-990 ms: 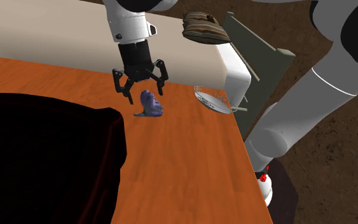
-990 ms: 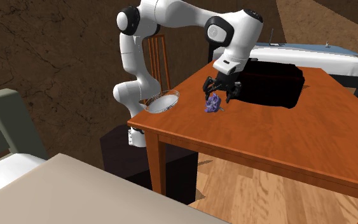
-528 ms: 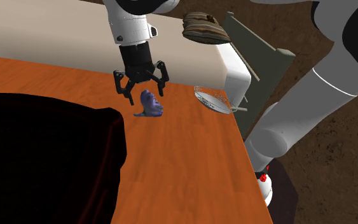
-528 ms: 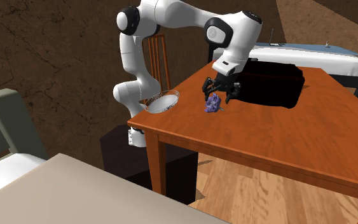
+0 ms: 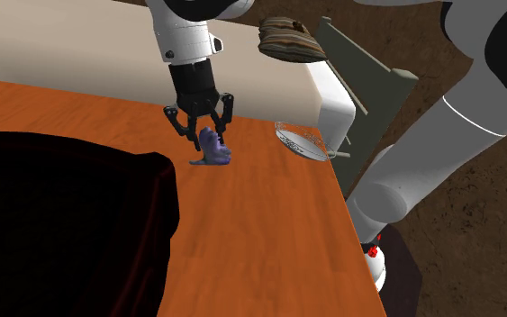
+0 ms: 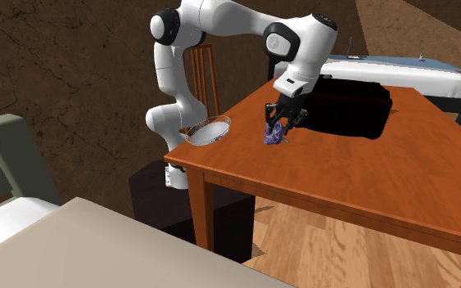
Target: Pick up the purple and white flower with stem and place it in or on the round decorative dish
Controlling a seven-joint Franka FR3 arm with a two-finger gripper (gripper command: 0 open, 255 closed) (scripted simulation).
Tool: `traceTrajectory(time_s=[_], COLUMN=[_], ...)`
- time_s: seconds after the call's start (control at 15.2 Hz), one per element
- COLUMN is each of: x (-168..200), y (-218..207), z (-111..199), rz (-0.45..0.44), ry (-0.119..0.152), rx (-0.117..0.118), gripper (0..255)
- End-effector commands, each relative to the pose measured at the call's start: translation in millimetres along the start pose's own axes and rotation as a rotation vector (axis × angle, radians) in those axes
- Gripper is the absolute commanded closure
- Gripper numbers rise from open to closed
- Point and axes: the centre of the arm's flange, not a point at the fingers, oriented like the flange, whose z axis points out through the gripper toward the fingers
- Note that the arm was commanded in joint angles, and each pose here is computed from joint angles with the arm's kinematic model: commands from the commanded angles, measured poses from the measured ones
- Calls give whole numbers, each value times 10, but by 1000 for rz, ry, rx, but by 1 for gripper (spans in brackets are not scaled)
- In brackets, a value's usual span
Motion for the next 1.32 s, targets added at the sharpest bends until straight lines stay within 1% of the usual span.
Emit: traceTrajectory(time_s=[0.0,0.07,1.25], x=[1,1,-248], y=[0,1,163], z=[1,2,-901], rz=[0,0,0], ry=[0,0,0], rx=[0,0,0], gripper=[255,255,255])
